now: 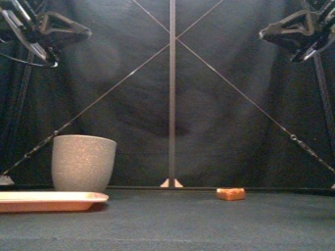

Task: Pick the yellow can then place it on the pink plate
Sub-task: Pick the yellow can

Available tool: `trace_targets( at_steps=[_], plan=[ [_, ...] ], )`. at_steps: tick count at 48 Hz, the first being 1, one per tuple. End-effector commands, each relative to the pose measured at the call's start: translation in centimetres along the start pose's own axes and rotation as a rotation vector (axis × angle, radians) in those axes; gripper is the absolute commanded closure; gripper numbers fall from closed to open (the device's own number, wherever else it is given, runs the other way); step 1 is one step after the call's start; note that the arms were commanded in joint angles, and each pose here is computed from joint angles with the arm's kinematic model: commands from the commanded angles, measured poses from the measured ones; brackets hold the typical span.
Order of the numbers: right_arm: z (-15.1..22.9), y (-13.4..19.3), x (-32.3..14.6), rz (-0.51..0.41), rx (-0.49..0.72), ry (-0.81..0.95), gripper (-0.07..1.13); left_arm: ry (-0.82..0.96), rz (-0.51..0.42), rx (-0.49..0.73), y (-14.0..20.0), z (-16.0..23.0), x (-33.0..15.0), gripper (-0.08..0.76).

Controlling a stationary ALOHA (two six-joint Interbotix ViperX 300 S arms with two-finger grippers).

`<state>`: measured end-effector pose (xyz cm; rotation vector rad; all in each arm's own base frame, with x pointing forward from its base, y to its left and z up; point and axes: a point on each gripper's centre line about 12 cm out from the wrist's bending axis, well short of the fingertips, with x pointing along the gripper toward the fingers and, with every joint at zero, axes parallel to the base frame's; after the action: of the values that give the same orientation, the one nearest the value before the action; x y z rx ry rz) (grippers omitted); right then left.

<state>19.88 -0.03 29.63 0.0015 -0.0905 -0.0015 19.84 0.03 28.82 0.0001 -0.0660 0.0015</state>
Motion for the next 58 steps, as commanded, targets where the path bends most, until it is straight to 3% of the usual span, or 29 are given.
trace_targets(
  at_steps=[1, 8, 21, 31, 39, 53, 58],
  plan=[
    [-1.4, 0.3, 0.1, 0.016, 0.012, 0.052, 0.99, 0.011, 0.003, 0.020, 0.1, 0.2, 0.2, 0.645],
    [-3.5, 0.3, 0.1, 0.006, 0.052, 0.198, 1.01, 0.035, 0.003, 0.021, 0.1, -0.1, 0.2, 0.653],
    [-5.8, 1.0, -0.8, -0.019, 0.297, 0.558, 1.01, 0.038, 0.004, 0.024, 0.1, -0.2, 0.2, 0.654],
    [-6.9, 1.4, -2.2, -0.045, 0.358, 0.821, 0.94, 0.026, 0.007, 0.038, 0.2, 0.2, 0.2, 0.654],
    [-7.3, 1.2, -2.2, -0.052, 0.317, 0.832, 0.73, 0.028, 0.015, 0.040, 0.4, 0.0, 0.2, 0.653],
    [-8.7, 1.1, -1.6, -0.088, 0.391, 0.835, 0.08, 0.032, 0.057, 0.039, 1.2, 0.1, 0.2, 0.651],
    [-9.4, 1.2, -1.4, -0.095, 0.398, 0.862, 0.01, 0.028, 0.070, 0.041, 1.5, 0.2, 0.2, 0.651]
  ],
)
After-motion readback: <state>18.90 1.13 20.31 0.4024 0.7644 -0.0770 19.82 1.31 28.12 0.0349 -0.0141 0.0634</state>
